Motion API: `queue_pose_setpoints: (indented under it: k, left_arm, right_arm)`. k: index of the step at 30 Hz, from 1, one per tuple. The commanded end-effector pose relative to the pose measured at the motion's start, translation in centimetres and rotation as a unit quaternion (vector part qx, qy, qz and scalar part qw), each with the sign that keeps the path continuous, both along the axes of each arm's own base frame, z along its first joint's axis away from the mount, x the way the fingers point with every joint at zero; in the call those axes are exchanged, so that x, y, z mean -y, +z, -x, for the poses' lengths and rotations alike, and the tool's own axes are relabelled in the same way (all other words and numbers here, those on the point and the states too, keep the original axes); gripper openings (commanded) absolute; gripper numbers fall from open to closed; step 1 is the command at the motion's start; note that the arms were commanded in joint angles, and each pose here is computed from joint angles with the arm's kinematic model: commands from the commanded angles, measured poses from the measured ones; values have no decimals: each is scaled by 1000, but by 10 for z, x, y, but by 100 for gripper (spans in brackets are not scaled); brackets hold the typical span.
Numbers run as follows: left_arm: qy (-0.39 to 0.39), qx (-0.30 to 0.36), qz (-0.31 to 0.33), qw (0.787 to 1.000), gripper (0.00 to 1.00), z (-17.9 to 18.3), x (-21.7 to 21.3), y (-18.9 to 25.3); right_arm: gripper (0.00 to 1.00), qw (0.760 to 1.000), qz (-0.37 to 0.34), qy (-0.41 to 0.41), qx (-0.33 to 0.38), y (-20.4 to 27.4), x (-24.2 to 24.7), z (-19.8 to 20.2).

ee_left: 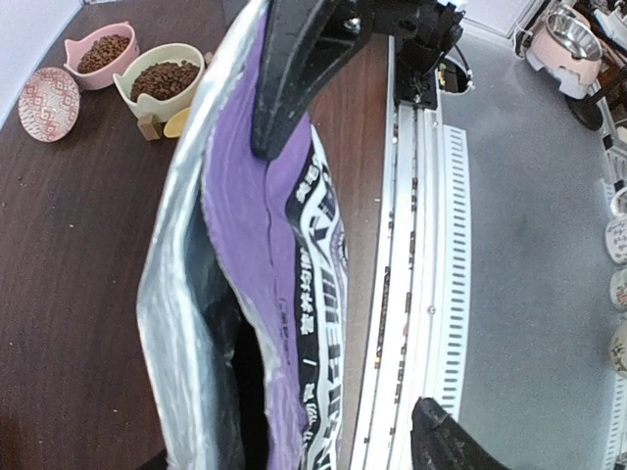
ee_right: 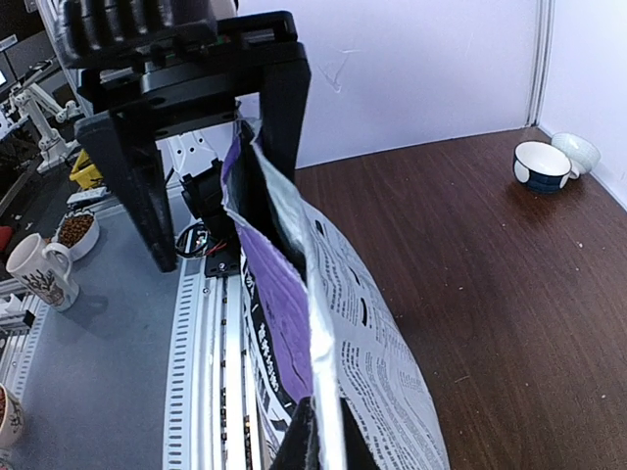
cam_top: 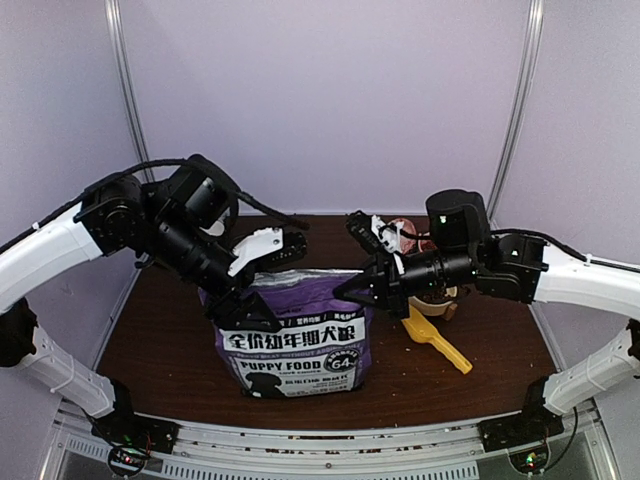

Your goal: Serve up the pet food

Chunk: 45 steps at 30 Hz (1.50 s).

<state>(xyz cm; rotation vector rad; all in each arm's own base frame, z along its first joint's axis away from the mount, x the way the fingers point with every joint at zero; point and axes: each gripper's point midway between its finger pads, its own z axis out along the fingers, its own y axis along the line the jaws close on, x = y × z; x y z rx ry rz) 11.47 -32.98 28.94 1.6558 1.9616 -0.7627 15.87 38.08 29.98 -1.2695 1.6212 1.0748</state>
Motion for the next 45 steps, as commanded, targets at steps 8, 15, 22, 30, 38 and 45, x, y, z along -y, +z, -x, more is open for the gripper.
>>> queue_pose_setpoints:
  k: [8,15,22,30,38,45]
  left_arm:
    - [10,94,8,996,12,-11,-2,24]
    - [23,113,27,993,0,-18,3,35]
    - [37,124,24,991,0,-23,-1,35]
    - [42,124,55,990,0,-21,1,44]
    - [70,133,50,987,14,-31,-2,43]
    - [37,103,73,991,45,-26,28,47]
  right_arm:
    - [18,999,-52,4,-13,45,9,7]
    - [62,1000,-4,20,-3,35,8,11]
    - [66,1000,19,9,5,25,15,10]
    - [43,999,35,-3,1,12,13,5]
    - [0,1000,15,-12,16,22,17,4]
    - [0,1000,-24,-4,8,33,12,7]
